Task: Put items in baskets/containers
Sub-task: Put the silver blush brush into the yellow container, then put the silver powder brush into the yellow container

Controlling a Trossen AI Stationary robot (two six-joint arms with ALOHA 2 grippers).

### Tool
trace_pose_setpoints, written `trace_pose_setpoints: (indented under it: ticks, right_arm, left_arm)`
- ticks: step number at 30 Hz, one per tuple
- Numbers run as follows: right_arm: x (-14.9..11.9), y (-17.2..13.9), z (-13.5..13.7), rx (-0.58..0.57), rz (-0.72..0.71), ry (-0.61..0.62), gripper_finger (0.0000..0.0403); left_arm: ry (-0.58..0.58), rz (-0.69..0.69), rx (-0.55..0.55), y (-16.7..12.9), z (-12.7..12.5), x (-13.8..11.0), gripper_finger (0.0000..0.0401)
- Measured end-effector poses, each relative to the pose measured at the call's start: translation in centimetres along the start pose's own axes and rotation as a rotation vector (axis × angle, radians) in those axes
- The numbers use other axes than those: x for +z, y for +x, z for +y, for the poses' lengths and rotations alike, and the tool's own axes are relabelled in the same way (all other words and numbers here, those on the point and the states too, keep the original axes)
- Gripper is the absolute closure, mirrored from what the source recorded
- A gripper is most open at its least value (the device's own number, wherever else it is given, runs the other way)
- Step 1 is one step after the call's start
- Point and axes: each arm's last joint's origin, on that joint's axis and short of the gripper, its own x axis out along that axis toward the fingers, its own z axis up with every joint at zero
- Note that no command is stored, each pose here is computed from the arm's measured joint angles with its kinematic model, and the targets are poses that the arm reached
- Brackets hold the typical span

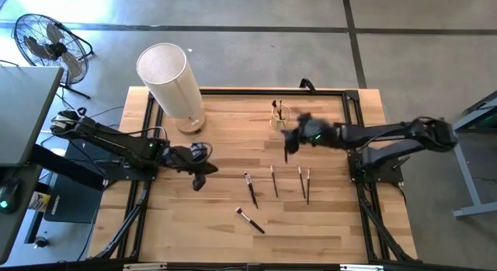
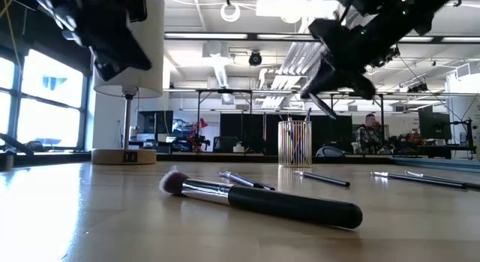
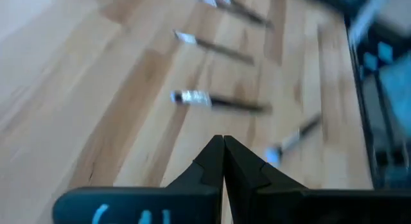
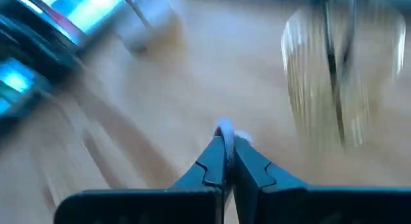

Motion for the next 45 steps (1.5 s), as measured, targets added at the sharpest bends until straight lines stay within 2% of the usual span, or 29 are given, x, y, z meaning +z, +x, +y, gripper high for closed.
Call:
trace_pose_setpoints:
  ticks: [4,11,14,18,21,25,31,36,39,42,45]
  right_arm:
    - [3.3,-0.9,-2.3,0.125,-0.330,-0.116,0.0401]
    - [6.6,-1.3,-5.8,0.091,-0.677,-0.552,0.0401]
    - [7.0,-0.7,-7.5,0.089,-0.658,-0.602,0.0399]
    - [7.1,0.6,-9.2,0.121,-0.606,-0.662,0.0399]
    - [6.9,1.7,-10.0,0.133,-0.578,-0.665,0.0394]
    - [6.1,3.0,-10.8,0.127,-0.489,-0.563,0.0372]
    - [5.8,3.4,-11.0,0.138,-0.451,-0.523,0.0311]
    - [6.5,2.1,-10.4,0.144,-0.497,-0.522,0.0250]
    - [6.6,0.4,-9.2,0.223,-0.489,-0.544,0.0228]
    - [5.7,-1.8,-7.1,0.367,-0.419,-0.524,0.0226]
    - [4.1,-3.5,-5.6,0.390,-0.295,-0.442,0.0241]
  left_arm:
    - [-0.135,-0.125,0.009,0.7,-0.5,0.8,0.0353]
    - [-0.401,-0.436,0.114,3.4,-0.9,2.0,0.0239]
    - [-0.557,-0.515,0.096,4.8,-1.4,2.4,0.0227]
    - [-0.690,-0.492,0.061,6.8,-3.2,3.2,0.0250]
    - [-0.717,-0.445,0.090,8.7,-5.1,4.0,0.0277]
    - [-0.751,-0.345,0.189,10.7,-7.1,5.1,0.0305]
    - [-0.782,-0.138,0.320,11.6,-9.2,6.8,0.0324]
    - [-0.767,-0.062,0.361,11.1,-10.0,7.9,0.0325]
    - [-0.776,-0.044,0.348,11.1,-10.1,8.0,0.0325]
    - [-0.803,-0.018,0.345,11.0,-10.3,7.7,0.0325]
    - [-0.840,-0.001,0.355,10.8,-10.5,7.2,0.0325]
